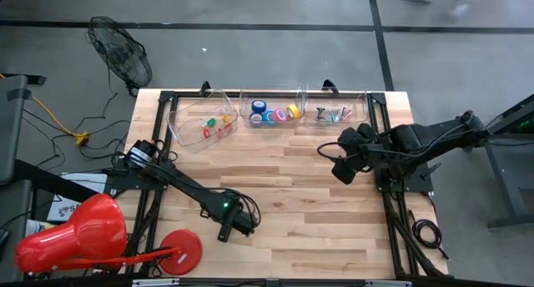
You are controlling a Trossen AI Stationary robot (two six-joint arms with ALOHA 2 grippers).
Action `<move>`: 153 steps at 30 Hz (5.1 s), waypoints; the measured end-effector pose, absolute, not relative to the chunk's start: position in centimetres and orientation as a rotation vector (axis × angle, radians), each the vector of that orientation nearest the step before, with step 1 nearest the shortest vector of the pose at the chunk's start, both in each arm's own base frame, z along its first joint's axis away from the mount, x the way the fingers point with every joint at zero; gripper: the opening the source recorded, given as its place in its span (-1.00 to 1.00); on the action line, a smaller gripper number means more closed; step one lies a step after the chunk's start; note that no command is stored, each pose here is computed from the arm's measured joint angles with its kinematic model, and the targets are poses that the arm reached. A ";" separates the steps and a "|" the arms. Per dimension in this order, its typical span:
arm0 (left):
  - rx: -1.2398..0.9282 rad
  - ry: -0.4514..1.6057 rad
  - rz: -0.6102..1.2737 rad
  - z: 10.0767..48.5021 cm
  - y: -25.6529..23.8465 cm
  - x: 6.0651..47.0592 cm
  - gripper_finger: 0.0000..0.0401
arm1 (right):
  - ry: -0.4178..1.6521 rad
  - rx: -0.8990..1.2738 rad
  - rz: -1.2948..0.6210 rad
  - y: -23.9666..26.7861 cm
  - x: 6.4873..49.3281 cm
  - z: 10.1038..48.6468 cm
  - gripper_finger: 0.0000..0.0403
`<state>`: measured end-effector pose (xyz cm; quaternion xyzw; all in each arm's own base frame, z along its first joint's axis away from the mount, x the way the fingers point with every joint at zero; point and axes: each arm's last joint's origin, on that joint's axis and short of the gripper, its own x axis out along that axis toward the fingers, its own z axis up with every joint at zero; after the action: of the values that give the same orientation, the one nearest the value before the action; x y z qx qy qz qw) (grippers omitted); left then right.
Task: Pick and place Stapler, Stapler remover, tape
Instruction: Put the black stapler into the left transparent bin, then return to Home Position
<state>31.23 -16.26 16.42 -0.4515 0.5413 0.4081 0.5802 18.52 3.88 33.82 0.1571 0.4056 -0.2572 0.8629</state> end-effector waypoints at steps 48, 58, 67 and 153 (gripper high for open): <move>-0.635 1.412 0.853 24.8 21.2 21.3 -0.36 | 0.730 0.314 -0.691 3.4 18.6 34.1 0.31; -0.649 1.471 0.872 23.0 23.3 20.4 -0.29 | 0.706 0.324 -0.720 3.4 18.6 34.1 0.31; -0.593 1.500 0.829 21.4 24.1 20.6 -0.28 | 0.695 0.327 -0.734 3.3 18.6 34.1 0.31; -0.423 0.285 0.333 27.9 4.3 18.0 0.15 | 0.201 0.588 -0.386 5.5 16.9 26.9 0.31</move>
<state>18.00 4.31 27.92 -0.2083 0.1401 0.1642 0.9540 16.90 5.53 26.89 0.2877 0.0983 -0.1887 0.9338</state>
